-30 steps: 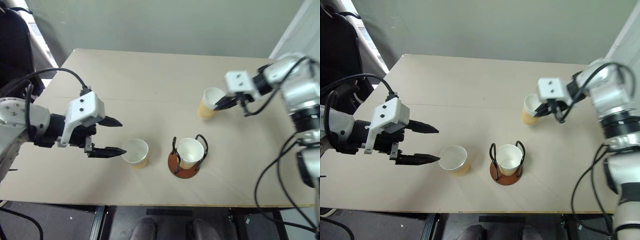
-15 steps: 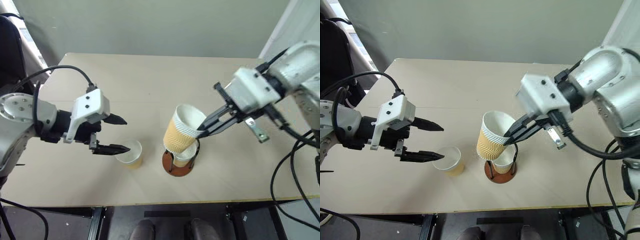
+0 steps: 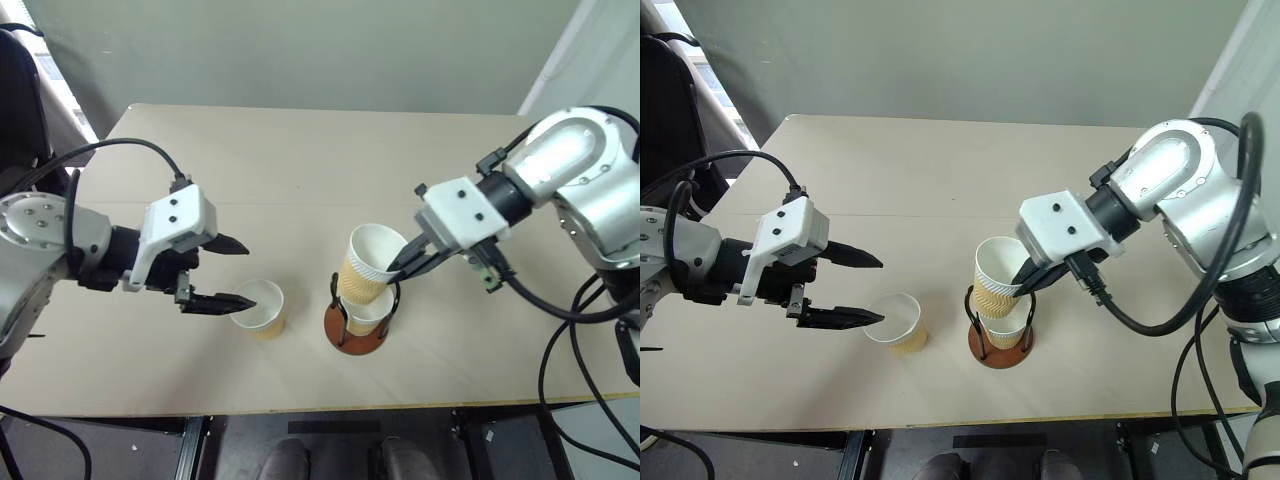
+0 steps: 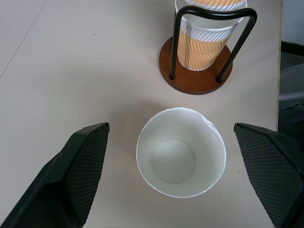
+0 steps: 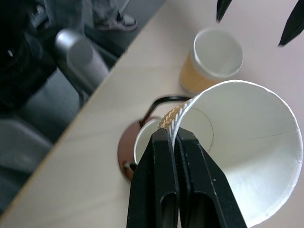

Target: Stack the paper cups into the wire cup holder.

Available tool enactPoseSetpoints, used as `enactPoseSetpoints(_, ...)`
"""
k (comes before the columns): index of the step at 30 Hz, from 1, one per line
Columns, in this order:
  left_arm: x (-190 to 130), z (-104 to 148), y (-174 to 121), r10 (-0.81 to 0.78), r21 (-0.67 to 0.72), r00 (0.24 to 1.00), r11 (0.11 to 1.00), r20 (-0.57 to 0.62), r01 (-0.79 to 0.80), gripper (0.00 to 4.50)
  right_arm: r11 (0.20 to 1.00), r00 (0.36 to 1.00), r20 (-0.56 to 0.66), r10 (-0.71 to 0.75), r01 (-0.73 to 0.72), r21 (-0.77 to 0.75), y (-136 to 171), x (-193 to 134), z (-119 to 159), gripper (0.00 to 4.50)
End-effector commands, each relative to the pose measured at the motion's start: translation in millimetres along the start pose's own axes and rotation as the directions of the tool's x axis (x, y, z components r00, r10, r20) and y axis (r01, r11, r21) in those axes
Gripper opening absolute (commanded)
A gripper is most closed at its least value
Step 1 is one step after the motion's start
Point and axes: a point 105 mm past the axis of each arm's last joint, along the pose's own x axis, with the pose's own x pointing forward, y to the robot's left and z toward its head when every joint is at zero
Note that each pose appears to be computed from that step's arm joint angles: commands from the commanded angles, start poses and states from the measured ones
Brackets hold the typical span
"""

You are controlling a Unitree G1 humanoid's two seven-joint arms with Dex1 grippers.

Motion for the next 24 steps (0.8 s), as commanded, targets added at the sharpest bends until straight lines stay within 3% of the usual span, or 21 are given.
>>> enactPoseSetpoints(1,-7.9,8.4,-0.3,0.029,0.039,1.000,0.999,0.009,-0.029,4.50,1.000,1.000,-0.023,0.006,-0.006,-0.025,2.6,0.4,-0.1,0.03)
enactPoseSetpoints(12,-4.9,10.3,-0.3,0.027,0.045,1.000,0.999,0.011,-0.027,4.50,0.998,0.997,-0.065,0.051,-0.053,-0.020,13.6,2.7,-6.4,0.03)
enactPoseSetpoints(15,-3.9,11.2,1.5,0.032,0.050,0.999,0.998,0.011,-0.032,4.50,0.998,0.993,-0.096,0.062,-0.065,-0.019,14.3,6.6,-11.4,0.56)
enactPoseSetpoints(24,0.1,1.0,7.1,0.023,0.042,0.999,0.999,-0.034,-0.022,4.50,0.999,0.994,-0.107,-0.033,0.037,0.030,5.2,-11.6,-12.0,3.54)
